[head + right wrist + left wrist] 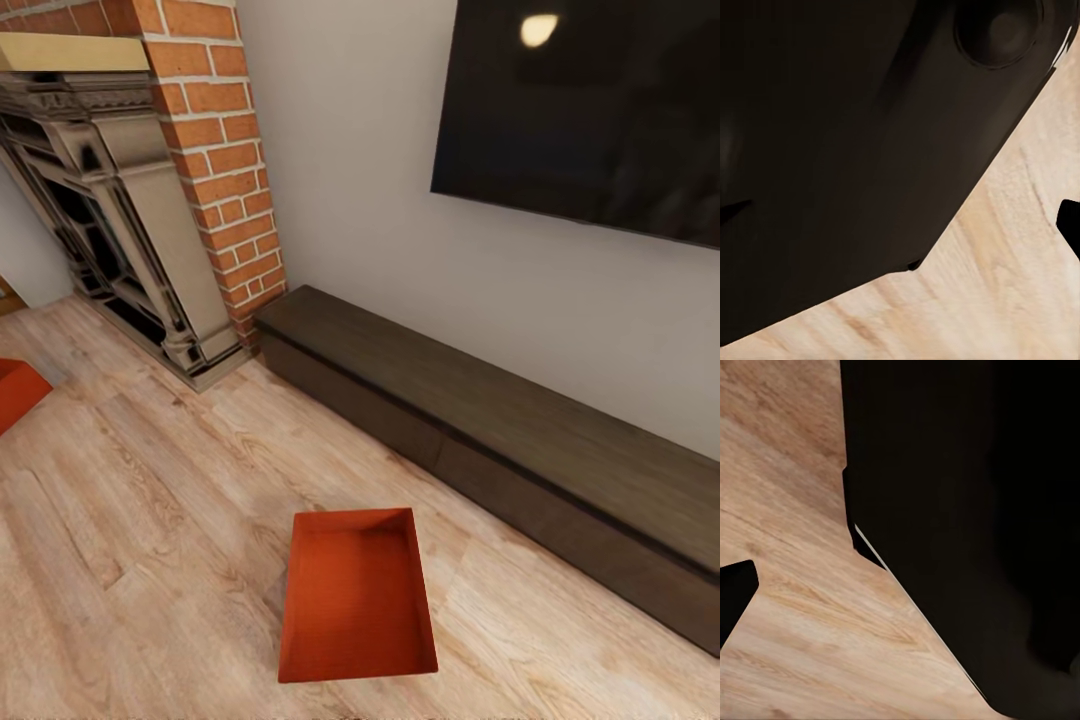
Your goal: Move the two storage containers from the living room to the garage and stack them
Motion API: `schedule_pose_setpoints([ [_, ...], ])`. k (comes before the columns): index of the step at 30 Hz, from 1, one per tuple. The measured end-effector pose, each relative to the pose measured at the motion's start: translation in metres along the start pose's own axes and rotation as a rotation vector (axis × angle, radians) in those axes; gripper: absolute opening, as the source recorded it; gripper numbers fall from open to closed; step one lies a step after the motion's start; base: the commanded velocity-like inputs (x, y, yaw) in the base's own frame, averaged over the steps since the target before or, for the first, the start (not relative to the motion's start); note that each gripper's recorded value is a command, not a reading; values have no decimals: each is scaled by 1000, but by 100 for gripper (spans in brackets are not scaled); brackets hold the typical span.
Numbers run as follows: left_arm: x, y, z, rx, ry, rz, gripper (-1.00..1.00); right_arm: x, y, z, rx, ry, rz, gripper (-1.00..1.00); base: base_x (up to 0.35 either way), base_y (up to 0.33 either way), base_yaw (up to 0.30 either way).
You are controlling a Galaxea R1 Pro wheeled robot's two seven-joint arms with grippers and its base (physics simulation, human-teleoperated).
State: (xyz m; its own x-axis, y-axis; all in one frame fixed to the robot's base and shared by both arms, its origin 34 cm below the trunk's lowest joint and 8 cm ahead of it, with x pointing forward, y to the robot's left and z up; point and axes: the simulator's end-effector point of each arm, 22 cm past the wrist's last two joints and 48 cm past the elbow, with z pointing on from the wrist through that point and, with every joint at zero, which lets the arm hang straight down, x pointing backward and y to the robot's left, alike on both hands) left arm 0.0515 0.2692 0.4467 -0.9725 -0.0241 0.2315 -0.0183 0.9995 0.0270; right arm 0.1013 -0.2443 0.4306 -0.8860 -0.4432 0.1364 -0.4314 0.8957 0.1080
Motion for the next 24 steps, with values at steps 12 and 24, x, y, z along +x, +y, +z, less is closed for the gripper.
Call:
schedule_pose_setpoints([
  [12, 6, 0, 0, 0, 17, 0, 100, 6, 2, 0, -6, 16, 0, 100, 0, 0, 0],
  [24, 13, 0, 0, -1, 34, 1, 100, 12, 6, 1, -15, 30, 2, 100, 0, 0, 0],
])
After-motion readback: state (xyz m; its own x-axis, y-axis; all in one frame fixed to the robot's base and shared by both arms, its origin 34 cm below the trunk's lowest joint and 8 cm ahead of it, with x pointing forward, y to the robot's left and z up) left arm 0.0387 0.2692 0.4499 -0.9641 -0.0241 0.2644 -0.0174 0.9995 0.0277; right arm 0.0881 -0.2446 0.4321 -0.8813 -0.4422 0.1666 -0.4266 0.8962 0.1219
